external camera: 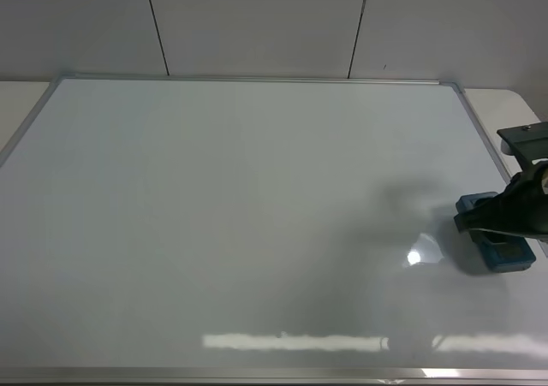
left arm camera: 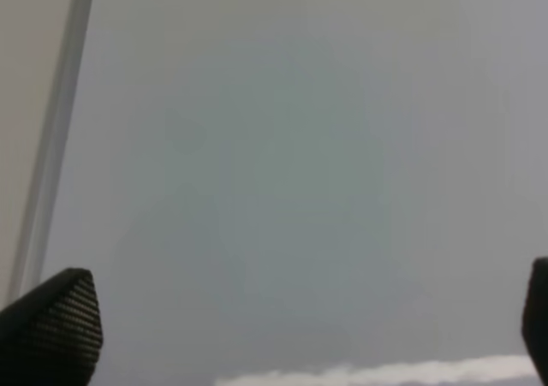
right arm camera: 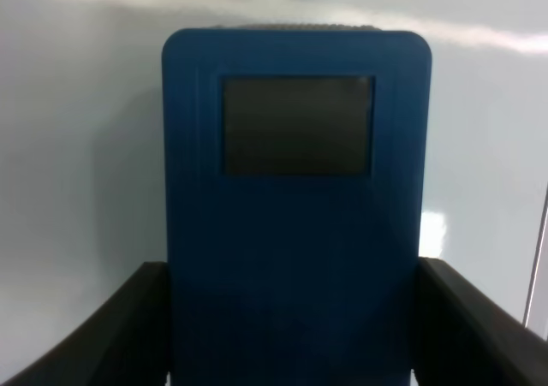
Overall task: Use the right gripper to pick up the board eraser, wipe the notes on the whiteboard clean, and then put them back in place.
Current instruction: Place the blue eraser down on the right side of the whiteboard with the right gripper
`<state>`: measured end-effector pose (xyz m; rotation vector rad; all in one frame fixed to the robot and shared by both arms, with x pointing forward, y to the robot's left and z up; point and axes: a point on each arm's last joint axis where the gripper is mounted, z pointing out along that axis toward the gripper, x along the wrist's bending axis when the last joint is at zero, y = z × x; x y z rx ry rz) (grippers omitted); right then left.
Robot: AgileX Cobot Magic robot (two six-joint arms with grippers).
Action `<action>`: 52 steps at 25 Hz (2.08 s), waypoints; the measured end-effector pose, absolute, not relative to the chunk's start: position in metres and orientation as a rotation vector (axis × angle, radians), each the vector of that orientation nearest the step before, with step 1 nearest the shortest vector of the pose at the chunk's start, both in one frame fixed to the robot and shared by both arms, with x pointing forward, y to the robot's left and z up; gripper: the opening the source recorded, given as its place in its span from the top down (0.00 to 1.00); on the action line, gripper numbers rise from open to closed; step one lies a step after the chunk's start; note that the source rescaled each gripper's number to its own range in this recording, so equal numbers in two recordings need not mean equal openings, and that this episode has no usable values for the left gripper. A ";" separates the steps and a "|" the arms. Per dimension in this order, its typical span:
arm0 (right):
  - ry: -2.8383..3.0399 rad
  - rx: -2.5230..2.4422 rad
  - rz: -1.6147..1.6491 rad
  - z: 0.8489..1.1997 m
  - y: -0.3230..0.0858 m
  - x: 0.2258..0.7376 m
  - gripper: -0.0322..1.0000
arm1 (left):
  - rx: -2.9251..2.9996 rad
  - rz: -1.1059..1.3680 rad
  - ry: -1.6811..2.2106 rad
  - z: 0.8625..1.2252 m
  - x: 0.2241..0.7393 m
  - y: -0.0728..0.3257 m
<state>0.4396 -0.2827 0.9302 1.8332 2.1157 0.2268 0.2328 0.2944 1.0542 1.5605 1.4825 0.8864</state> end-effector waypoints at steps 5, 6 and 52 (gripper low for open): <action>2.113 1.832 0.227 0.930 -0.283 0.439 0.95 | 1.561 0.886 1.482 1.054 0.233 0.294; 2.113 1.833 0.226 0.930 -0.283 0.439 0.95 | 1.561 0.886 1.482 1.054 0.233 0.294; 1.988 1.889 0.431 0.949 -0.278 0.438 0.00 | 1.561 0.886 1.482 1.054 0.233 0.294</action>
